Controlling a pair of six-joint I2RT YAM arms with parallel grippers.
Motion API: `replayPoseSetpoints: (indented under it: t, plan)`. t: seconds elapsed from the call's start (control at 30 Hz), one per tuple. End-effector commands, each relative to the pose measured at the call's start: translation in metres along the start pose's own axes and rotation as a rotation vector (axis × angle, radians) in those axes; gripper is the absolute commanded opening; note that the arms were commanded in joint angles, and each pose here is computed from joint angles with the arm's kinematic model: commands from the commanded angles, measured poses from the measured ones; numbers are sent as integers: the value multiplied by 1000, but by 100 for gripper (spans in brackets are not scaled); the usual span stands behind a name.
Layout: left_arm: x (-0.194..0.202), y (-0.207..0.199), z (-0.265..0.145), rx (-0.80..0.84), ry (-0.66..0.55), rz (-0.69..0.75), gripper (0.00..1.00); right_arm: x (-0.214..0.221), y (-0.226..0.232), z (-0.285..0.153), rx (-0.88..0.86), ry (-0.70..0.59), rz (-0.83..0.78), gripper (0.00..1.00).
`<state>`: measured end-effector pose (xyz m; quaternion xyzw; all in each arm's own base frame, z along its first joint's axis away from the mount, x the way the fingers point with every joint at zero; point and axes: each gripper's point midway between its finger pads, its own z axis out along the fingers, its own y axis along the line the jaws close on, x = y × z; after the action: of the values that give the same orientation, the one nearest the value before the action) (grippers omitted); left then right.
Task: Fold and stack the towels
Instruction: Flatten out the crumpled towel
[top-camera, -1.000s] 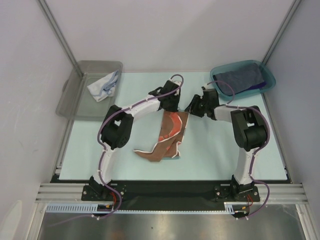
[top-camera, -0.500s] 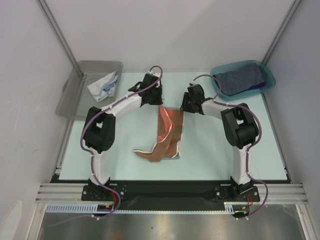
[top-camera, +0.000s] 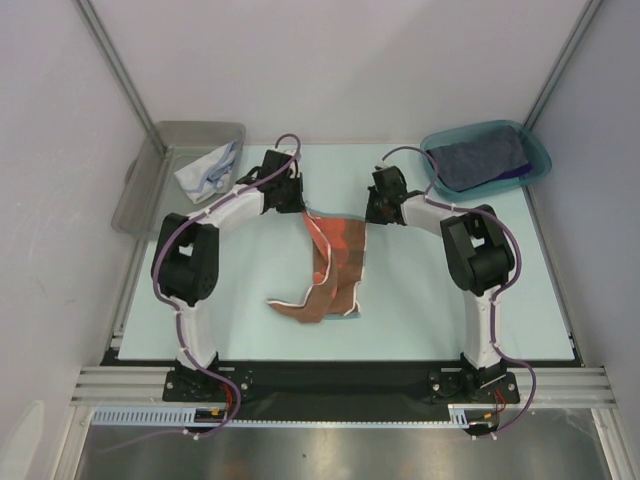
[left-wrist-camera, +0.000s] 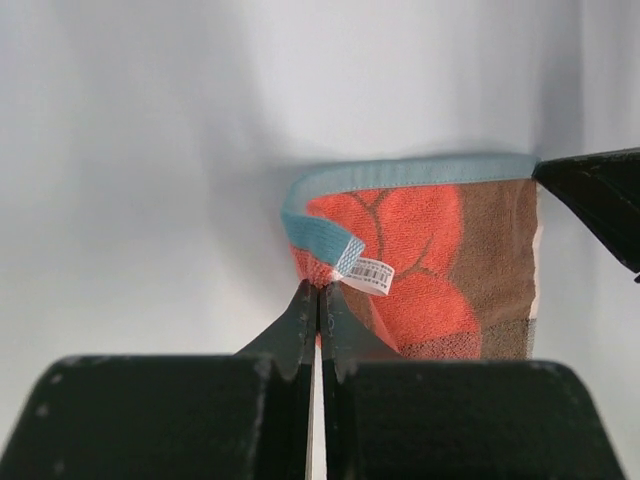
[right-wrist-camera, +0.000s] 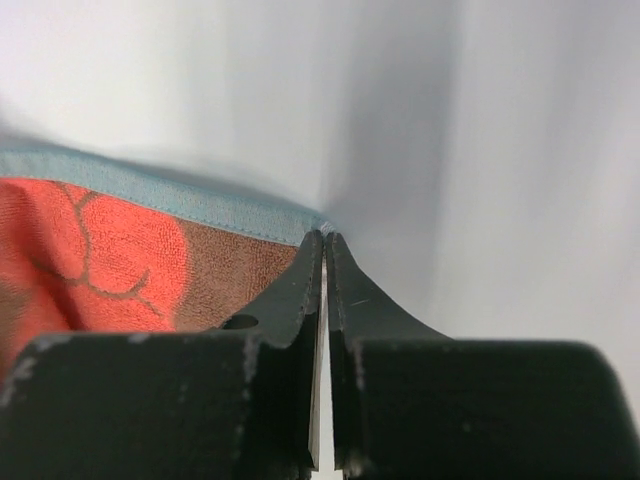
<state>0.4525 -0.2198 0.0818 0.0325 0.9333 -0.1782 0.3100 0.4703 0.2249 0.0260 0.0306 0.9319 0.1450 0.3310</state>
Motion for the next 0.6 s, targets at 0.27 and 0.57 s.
replayPoseSetpoints:
  t: [0.27, 0.57]
  plan:
    - [-40, -12, -67, 75, -137, 54, 0, -34, 10, -71, -38, -76, -111, 0]
    - [-82, -67, -177, 285, -346, 247, 0, -124, 19, -211, -81, -463, -133, 0]
